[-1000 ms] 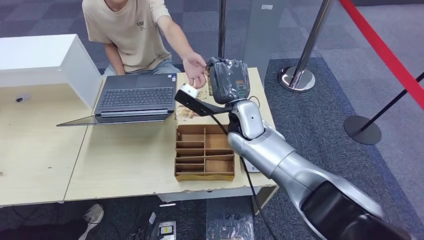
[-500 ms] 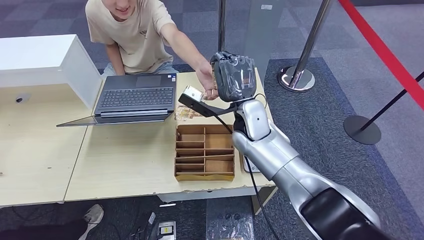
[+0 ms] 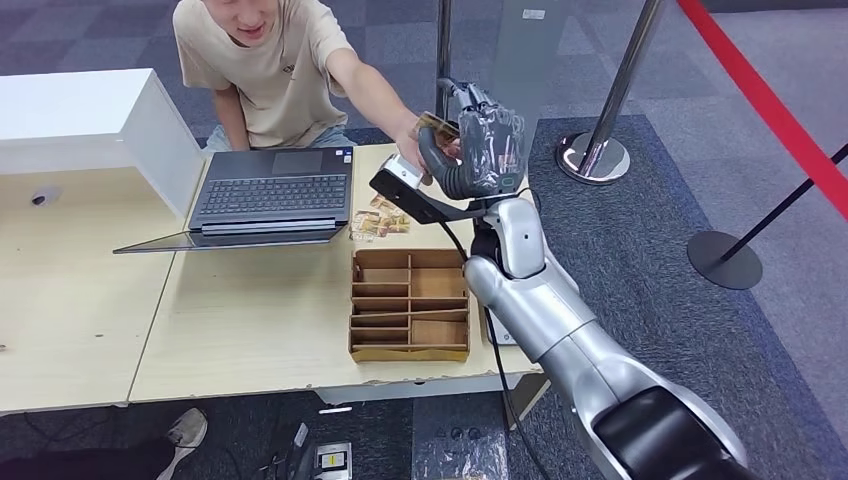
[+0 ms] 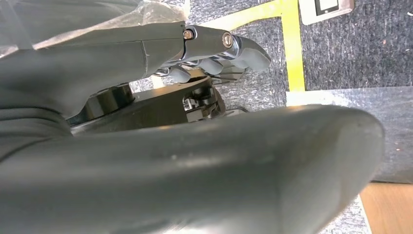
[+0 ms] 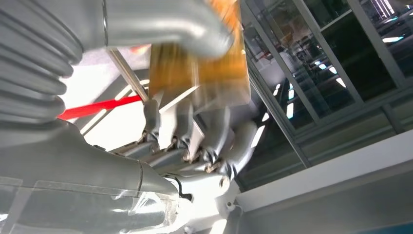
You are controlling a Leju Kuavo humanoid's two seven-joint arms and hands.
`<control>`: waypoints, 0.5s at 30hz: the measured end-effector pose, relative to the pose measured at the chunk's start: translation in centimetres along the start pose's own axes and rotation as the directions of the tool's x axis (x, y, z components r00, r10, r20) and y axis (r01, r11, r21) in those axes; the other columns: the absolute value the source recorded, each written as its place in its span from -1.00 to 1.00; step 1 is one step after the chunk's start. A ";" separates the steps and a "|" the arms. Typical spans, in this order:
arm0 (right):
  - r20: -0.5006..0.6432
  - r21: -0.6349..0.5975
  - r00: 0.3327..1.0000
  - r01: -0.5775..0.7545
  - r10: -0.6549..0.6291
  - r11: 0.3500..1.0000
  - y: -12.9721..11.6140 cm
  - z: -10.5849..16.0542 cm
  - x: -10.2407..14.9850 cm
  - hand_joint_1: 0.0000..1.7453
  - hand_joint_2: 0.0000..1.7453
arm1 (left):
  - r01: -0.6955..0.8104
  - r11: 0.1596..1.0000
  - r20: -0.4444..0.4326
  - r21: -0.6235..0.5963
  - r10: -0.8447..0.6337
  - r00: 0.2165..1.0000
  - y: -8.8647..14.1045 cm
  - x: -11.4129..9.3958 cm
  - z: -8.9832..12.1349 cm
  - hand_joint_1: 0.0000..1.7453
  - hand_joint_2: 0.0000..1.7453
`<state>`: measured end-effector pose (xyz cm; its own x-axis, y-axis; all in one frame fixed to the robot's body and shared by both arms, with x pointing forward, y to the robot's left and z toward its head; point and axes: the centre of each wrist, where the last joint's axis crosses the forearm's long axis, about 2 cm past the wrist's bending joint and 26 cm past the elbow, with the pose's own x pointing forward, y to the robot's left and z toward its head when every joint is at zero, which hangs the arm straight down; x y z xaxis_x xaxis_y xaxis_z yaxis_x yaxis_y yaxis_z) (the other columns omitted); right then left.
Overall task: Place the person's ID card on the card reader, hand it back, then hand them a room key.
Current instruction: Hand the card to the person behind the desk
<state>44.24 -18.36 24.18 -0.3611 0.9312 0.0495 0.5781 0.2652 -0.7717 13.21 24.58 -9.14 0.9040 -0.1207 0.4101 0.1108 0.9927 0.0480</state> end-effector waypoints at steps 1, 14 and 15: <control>-0.007 0.003 1.000 0.007 -0.007 1.000 0.1 0.1 0.0 -1.00 -1.00 | 0.001 1.000 0.000 0.001 -0.001 1.000 0.0 0.0 0.0 -1.00 -1.00; -0.112 0.013 0.977 0.184 -0.181 0.983 1.2 2.0 -0.9 -1.00 -1.00 | 0.019 1.000 -0.005 0.004 -0.019 1.000 0.1 -0.7 0.1 -1.00 -1.00; -0.129 -0.002 0.967 0.223 -0.221 0.975 1.1 2.0 -1.0 -1.00 -1.00 | 0.018 1.000 -0.004 0.005 -0.018 1.000 0.1 -0.8 0.1 -1.00 -1.00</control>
<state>43.76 -19.52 21.96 -0.3824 0.8738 0.3003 0.4848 0.4664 -0.7399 12.42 24.80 -9.39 0.9035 -0.1388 0.4056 0.1253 0.9903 0.0597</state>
